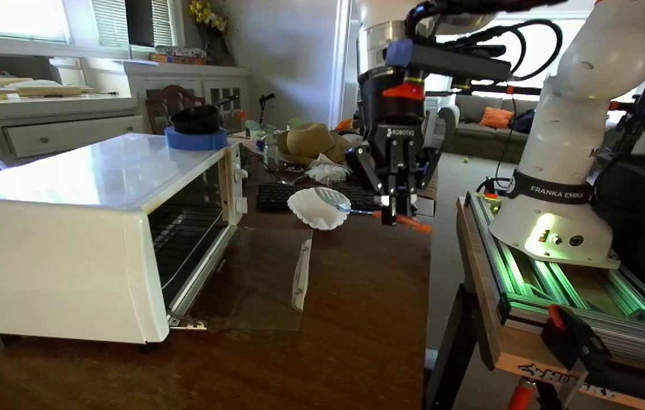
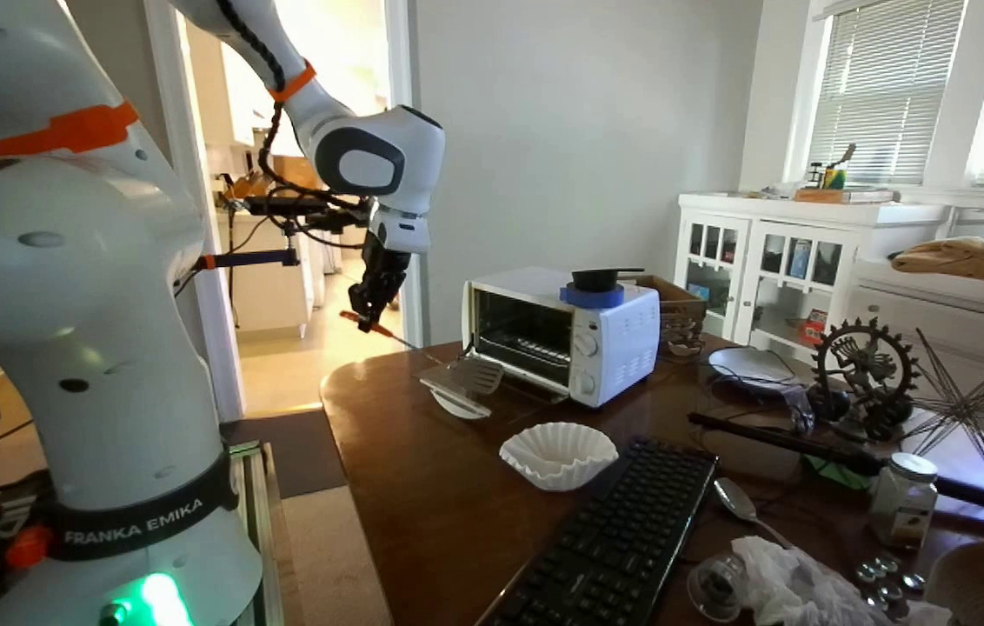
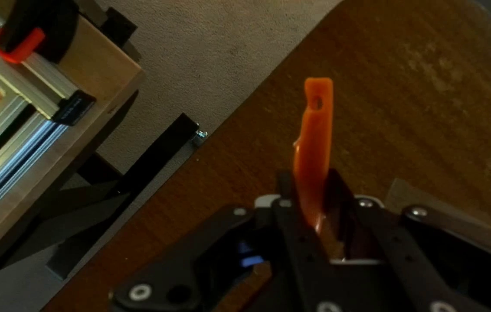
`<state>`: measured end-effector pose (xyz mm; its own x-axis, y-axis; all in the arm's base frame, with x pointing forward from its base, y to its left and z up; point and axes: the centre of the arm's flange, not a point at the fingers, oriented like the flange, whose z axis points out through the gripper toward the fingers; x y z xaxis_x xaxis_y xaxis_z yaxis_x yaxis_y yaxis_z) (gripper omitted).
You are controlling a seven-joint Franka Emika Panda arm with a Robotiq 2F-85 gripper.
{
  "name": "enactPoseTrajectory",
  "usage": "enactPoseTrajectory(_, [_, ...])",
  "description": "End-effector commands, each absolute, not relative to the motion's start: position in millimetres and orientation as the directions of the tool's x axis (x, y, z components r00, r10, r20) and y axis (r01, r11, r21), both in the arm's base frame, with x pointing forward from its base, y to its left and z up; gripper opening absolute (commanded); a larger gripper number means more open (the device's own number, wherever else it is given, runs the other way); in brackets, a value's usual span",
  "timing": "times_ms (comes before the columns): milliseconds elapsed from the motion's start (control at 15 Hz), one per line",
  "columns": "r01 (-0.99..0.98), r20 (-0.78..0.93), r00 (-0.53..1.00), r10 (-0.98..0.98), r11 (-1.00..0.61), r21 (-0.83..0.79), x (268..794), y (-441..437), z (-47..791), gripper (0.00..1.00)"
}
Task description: Move the spatula to the right
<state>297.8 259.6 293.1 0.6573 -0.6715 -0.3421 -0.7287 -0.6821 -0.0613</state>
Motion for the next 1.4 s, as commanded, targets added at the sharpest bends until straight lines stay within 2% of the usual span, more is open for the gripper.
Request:
enactPoseTrajectory(0, [-0.589,-0.386,0.767,-0.513,-0.801,-0.107,274.9,192.7,347.8,0.05])
enactPoseTrajectory(400, [-0.3,-0.428,0.875,-0.225,-0.947,-0.117,276.9,70.2,384.7,0.05])
enactPoseTrajectory(867, [-0.068,-0.409,0.91,-0.07,-0.998,0.019,285.8,-51.6,381.6,0.05])
enactPoseTrajectory(1067, [0.038,-0.431,0.902,-0.015,-0.993,0.115,286.3,-74.5,371.7,0.05])
enactPoseTrajectory(1333, [0.054,-0.475,0.879,-0.047,-0.979,0.197,282.0,-85.3,354.3,0.05])
